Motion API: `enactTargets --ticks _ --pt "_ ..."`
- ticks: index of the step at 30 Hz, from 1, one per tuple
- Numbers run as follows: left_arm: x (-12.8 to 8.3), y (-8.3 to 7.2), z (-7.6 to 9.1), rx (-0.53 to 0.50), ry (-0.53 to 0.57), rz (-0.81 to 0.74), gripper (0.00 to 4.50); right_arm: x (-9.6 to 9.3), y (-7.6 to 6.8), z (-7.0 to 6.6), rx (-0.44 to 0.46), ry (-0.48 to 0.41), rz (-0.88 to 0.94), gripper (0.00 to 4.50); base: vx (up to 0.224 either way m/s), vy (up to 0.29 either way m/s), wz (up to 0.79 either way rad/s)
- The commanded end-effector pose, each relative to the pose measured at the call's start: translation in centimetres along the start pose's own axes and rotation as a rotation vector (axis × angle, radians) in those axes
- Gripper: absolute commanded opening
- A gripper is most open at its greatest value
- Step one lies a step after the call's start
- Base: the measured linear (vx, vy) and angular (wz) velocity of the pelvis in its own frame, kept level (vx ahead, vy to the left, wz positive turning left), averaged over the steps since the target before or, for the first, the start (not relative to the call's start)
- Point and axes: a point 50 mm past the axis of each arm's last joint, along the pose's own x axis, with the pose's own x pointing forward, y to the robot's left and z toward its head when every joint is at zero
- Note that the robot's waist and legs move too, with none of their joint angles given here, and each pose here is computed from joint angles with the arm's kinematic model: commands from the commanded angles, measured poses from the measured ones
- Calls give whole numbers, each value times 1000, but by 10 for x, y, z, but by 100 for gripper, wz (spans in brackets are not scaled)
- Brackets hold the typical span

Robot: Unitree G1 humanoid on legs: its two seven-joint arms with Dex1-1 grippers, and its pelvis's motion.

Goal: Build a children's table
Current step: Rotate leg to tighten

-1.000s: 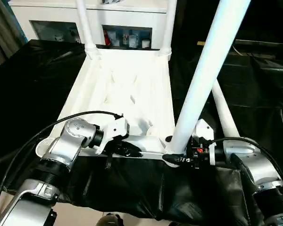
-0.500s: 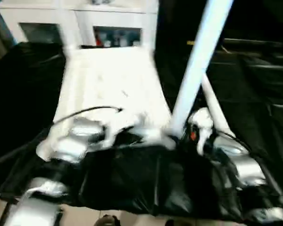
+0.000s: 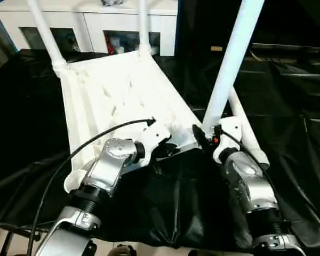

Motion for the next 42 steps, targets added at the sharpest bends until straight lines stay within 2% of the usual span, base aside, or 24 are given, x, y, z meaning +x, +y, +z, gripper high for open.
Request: enactTargets --ticks 1,4,8,13,18,21,23,27,35,42 --pt "24 -31 16 27 -74 -157 0 5 36 -16 26 72 195 374 0 0 0" --pt "16 -29 14 32 -81 -181 0 1 32 -12 -46 63 268 384 0 0 0" --pt "3 -26 11 63 -90 -257 0 -15 32 -11 -120 68 497 384 0 0 0" --pt "-6 -22 7 84 -76 -311 0 -29 31 -9 -166 94 693 384 0 0 0" --pt "-18 -14 4 107 -36 -408 0 -49 28 -7 -183 206 968 384 0 0 0" --pt "-20 -11 4 107 -32 -428 0 -53 27 -8 -195 239 1028 384 0 0 0" --pt "-24 -6 3 123 -13 -451 0 -59 26 -8 -209 288 1112 359 0 0 0" --pt "-26 -3 3 126 -5 -465 0 -61 28 -9 -211 306 1154 342 0 0 0" --pt "-27 -3 -1 118 -5 -489 0 -67 34 -10 -176 326 1207 277 0 0 0" --pt "-26 -6 -2 111 -15 -483 0 -69 35 -11 -141 305 1182 270 0 0 0"
